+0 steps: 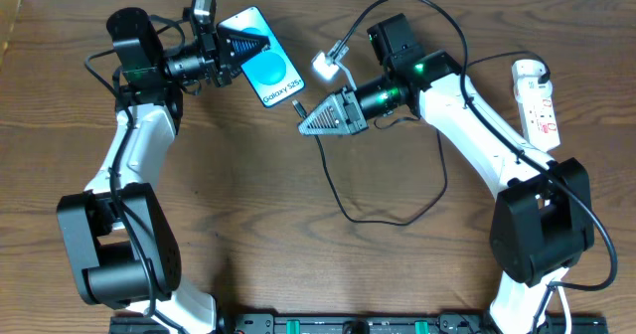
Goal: Plug charger to phone and switch on socket
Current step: 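Insert the USB-C connector into the phone's bottom port with the right gripper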
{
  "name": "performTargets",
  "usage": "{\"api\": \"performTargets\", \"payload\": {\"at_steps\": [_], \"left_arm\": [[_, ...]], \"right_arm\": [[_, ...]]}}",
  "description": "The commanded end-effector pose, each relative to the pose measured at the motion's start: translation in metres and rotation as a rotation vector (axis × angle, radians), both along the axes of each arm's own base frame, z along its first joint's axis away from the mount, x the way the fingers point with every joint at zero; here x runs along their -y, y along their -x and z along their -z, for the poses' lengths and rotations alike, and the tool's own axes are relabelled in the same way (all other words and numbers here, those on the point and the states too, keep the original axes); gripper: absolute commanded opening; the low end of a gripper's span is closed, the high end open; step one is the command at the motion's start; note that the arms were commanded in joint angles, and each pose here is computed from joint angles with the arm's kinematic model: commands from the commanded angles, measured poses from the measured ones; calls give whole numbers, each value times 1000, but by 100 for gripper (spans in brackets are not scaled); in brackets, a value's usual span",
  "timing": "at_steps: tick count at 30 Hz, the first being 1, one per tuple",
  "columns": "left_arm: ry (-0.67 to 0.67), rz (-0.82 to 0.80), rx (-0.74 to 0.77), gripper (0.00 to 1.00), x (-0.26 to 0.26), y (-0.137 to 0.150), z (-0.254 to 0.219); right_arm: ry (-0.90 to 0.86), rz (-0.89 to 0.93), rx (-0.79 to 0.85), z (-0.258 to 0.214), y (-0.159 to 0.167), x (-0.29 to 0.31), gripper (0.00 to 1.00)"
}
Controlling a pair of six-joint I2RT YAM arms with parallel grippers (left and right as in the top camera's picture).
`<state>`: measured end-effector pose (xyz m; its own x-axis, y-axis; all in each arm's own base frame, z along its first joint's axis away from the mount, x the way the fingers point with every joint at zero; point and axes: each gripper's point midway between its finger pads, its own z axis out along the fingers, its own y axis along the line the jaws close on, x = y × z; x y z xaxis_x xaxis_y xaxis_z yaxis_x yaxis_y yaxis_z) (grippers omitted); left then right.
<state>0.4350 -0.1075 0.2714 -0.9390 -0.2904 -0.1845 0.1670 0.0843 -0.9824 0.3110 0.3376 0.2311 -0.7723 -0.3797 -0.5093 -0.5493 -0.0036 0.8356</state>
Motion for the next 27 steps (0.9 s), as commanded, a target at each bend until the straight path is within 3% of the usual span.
{"api": "performTargets", "payload": {"at_steps": [1,27], "left_arm": [[-2,4,33,8,0,3,-14],[5,38,29,7,2,9,-15]], "right_arm": [[33,18,-100,0,0,-8,1],[51,59,-79,-2,-9,-22,1]]}}
